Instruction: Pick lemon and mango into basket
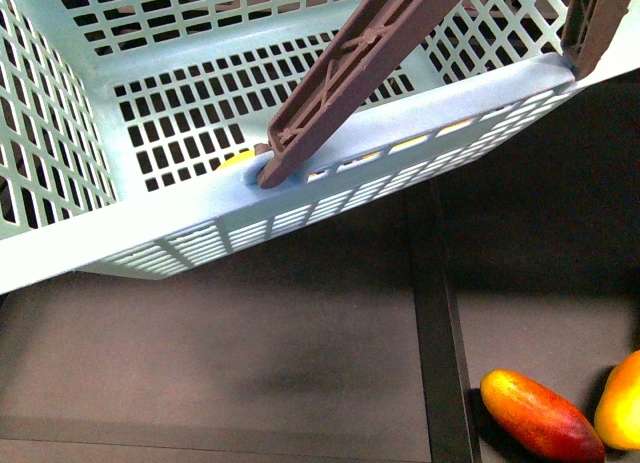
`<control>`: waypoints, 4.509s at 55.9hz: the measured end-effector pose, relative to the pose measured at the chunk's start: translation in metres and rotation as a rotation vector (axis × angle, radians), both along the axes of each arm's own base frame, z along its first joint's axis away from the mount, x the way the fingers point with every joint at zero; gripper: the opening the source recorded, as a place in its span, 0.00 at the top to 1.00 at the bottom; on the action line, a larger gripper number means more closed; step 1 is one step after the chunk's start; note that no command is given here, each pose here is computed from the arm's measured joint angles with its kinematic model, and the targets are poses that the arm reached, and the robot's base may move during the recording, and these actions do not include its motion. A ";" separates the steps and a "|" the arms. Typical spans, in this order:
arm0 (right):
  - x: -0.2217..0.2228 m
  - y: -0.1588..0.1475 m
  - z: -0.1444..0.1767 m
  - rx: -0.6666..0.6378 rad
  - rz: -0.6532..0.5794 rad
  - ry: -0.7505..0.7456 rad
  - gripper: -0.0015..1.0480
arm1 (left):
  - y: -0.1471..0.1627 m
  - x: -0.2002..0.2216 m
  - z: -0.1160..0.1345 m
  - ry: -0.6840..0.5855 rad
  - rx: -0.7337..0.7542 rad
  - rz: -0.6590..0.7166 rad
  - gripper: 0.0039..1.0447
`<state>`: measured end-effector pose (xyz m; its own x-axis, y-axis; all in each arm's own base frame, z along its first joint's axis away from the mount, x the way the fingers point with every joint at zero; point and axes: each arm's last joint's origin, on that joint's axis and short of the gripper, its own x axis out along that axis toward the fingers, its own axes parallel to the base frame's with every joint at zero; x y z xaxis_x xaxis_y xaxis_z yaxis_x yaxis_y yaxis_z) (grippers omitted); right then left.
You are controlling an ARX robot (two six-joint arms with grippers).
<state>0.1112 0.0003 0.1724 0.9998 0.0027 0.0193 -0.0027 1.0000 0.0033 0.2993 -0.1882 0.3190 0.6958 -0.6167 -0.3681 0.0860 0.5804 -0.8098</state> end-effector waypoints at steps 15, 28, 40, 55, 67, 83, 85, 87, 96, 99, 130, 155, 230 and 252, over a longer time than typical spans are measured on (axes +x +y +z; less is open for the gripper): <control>-0.007 0.000 -0.003 0.000 0.001 0.025 0.98 | 0.000 0.000 0.000 0.000 0.000 0.000 0.96; -0.014 0.000 -0.003 0.000 0.000 0.008 0.98 | 0.000 0.000 0.000 -0.002 0.002 0.001 0.96; -0.014 0.000 -0.003 0.000 0.000 0.007 0.88 | 0.000 0.000 0.000 -0.001 0.001 0.000 0.96; -0.014 0.000 -0.003 0.000 0.000 0.006 0.34 | 0.000 0.000 0.000 0.000 0.000 0.000 0.96; -0.014 0.000 -0.003 0.000 0.000 0.006 0.09 | -0.003 -0.004 -0.004 0.020 0.067 0.357 0.96; -0.014 0.000 -0.003 0.000 0.000 0.006 0.08 | 0.055 0.029 -0.024 0.006 -0.006 0.782 0.96; -0.014 0.000 -0.003 0.000 0.001 0.006 0.08 | 0.063 0.038 -0.030 0.022 -0.041 0.800 0.96; -0.014 0.000 -0.003 0.000 0.001 0.006 0.08 | 0.068 0.045 -0.036 0.040 -0.066 0.811 0.96; -0.014 0.000 -0.003 0.000 0.000 0.006 0.08 | 0.079 0.071 -0.069 0.144 -0.111 0.829 0.96; -0.014 0.000 -0.003 0.000 0.000 0.006 0.08 | 0.082 0.080 -0.080 0.179 -0.122 0.826 0.96; -0.014 0.000 -0.003 0.000 0.000 0.006 0.08 | 0.100 0.115 -0.169 0.326 -0.208 0.813 0.96; -0.014 0.000 -0.003 0.000 0.000 0.006 0.08 | 0.097 0.107 -0.181 0.390 -0.248 0.851 0.76; -0.014 0.000 -0.003 0.000 -0.001 0.006 0.08 | 0.173 -0.111 -0.129 -0.685 0.846 0.455 0.97; -0.014 0.000 -0.003 0.000 0.000 0.006 0.08 | 0.188 -0.148 -0.144 -0.685 0.851 0.449 0.97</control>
<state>0.0969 0.0003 0.1693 0.9999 0.0023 0.0135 -0.0023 1.0000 0.0029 0.1511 -0.0006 0.1755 1.0000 -0.0031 -0.0082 0.0030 0.9999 -0.0116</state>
